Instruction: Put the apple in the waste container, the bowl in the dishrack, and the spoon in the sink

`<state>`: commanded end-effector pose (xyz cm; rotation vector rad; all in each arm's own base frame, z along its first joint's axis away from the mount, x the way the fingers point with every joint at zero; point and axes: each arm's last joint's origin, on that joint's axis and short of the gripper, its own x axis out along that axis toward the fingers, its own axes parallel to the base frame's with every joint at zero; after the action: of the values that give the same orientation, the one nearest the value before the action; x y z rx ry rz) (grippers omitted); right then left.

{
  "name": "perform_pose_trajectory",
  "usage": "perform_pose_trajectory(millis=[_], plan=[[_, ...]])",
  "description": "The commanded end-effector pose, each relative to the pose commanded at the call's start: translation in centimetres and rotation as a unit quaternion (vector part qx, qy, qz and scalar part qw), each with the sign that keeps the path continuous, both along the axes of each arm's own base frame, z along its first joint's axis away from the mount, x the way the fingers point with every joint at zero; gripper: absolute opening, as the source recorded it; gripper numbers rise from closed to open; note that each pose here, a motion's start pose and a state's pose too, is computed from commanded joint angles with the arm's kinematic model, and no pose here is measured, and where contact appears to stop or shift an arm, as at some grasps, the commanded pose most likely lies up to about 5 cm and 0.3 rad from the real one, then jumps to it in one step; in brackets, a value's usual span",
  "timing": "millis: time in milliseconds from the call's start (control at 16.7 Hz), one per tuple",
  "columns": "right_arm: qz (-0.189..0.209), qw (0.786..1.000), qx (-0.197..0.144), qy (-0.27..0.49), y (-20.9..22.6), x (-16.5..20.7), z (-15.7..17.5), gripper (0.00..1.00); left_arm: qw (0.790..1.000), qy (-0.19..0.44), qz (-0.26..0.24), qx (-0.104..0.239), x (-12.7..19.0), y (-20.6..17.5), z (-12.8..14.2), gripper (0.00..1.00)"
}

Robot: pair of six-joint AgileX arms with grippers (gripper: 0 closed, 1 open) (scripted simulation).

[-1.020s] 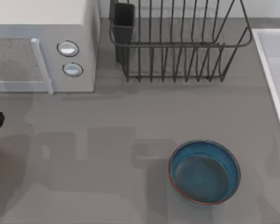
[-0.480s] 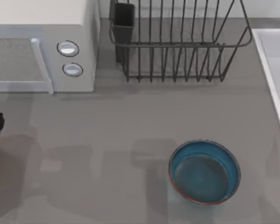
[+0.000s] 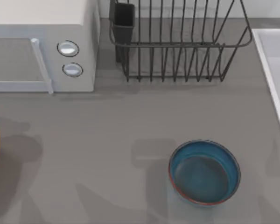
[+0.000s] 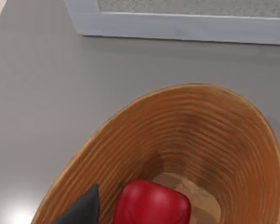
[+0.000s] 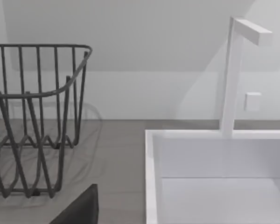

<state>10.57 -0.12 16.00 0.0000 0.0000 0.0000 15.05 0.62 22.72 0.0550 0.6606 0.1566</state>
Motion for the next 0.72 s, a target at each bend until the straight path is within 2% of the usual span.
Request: perform_pose_trajectory(millis=[180,360,540,720], plan=[[0.0,1.0,0.0,0.0,0.0,0.0,0.0,1.0,0.989,-0.144,-0.023,-0.012,-3.0,-0.3,-1.8,1.0],[0.0,1.0,0.0,0.0,0.0,0.0,0.0,1.0,0.967,-0.249,-0.049,-0.021,-4.2,-0.5,-4.3,1.0],[0.0,1.0,0.0,0.0,0.0,0.0,0.0,1.0,0.948,-0.308,-0.07,-0.026,-4.5,-0.7,-6.2,1.0],[0.0,1.0,0.0,0.0,0.0,0.0,0.0,1.0,0.943,-0.324,-0.077,-0.027,-4.5,-0.7,-6.7,1.0]])
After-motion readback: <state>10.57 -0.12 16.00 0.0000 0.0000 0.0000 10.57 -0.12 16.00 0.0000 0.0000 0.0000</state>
